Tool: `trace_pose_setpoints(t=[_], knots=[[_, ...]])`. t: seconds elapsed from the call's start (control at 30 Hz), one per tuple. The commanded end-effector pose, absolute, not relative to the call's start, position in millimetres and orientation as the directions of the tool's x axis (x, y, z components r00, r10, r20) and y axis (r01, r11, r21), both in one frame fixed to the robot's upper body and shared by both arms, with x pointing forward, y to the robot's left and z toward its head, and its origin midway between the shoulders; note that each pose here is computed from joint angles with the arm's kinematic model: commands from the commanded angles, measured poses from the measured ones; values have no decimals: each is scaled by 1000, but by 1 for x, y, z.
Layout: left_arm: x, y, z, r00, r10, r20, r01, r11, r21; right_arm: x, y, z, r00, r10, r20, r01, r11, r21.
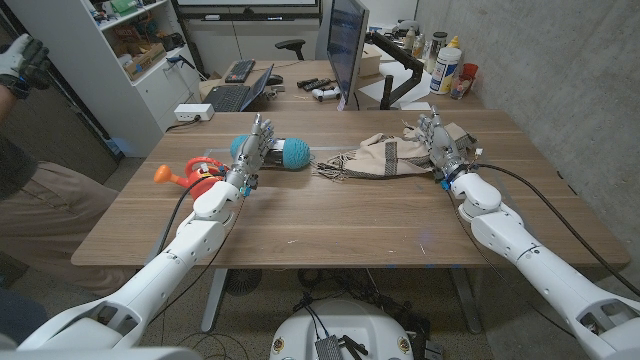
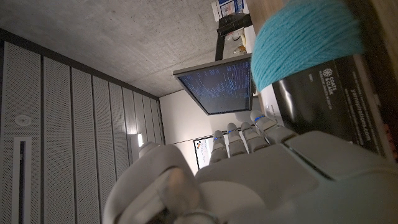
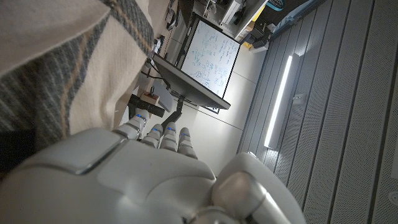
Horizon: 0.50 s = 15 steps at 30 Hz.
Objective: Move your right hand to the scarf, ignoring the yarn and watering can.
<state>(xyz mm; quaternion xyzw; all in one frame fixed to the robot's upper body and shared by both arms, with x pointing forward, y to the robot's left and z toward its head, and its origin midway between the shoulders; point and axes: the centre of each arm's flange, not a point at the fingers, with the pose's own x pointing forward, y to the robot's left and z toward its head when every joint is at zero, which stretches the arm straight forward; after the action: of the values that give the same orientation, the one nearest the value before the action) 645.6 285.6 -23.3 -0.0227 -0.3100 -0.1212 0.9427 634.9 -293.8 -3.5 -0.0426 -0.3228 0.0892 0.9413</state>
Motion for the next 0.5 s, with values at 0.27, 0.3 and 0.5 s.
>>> trace_pose_setpoints(t=[0.27, 0.3, 0.5], knots=[[640, 284, -19, 764, -229, 603, 243, 968, 60, 636, -294, 11, 760, 214, 614, -84, 969, -234], [640, 284, -19, 764, -229, 603, 243, 968, 60, 636, -294, 11, 760, 214, 614, -84, 969, -234], [637, 282, -18, 760, -228, 609, 241, 969, 61, 636, -297, 18, 759, 223, 611, -51, 957, -286]])
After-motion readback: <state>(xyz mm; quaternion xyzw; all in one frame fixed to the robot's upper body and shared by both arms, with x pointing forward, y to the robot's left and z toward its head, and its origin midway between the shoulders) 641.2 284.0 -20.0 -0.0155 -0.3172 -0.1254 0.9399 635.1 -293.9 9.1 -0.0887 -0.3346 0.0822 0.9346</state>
